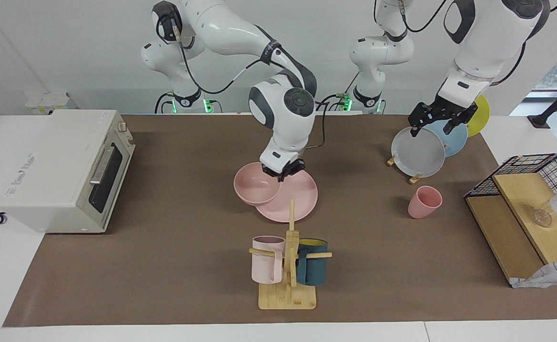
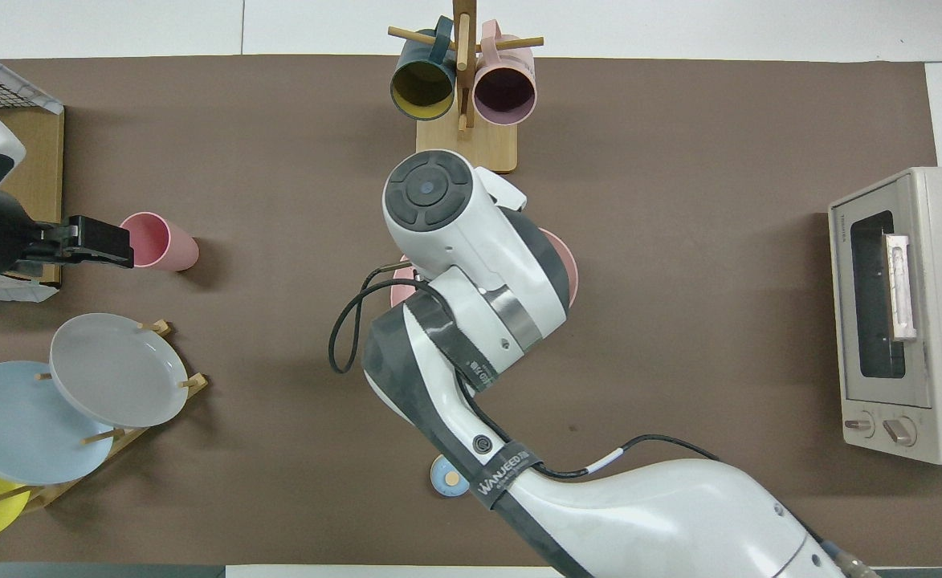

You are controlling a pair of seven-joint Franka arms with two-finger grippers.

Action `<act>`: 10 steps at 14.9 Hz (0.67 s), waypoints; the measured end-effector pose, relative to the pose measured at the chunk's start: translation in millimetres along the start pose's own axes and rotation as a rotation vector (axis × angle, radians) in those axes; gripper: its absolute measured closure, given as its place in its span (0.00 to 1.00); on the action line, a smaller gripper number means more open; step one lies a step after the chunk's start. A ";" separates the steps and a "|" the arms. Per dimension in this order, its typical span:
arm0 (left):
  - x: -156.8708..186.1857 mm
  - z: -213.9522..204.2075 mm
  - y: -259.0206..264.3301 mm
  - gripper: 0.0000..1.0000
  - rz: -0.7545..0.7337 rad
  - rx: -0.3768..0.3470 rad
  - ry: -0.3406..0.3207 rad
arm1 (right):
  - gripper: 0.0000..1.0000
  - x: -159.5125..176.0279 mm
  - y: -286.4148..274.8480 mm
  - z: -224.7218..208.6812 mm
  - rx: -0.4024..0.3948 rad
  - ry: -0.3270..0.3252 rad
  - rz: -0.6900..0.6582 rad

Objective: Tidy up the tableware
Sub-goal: 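Reach the right gripper to the pink bowl and grasp its rim, then carry the pink bowl with the right gripper onto the pink plate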

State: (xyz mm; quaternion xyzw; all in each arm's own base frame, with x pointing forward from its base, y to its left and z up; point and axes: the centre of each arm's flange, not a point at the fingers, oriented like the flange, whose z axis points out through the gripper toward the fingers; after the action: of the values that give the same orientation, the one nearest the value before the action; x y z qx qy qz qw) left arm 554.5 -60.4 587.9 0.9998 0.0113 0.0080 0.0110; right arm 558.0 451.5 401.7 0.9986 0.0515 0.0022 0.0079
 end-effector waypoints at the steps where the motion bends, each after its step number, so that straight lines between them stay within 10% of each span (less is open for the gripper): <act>1: 7.2 9.7 -5.2 0.00 -0.002 -0.002 0.000 | 0.97 -2.9 -8.8 -0.9 0.013 0.016 0.001; 10: 64.2 119.0 -23.6 0.00 -0.021 -0.019 -0.024 | 0.89 -8.4 -20.9 25.0 0.004 -0.012 0.021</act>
State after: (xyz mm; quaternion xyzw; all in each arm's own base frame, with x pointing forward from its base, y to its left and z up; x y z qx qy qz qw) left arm 620.1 -37.9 469.4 0.9995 0.0218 -0.0042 0.0210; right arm 547.6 471.0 376.4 0.9991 0.0408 -0.0040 0.0062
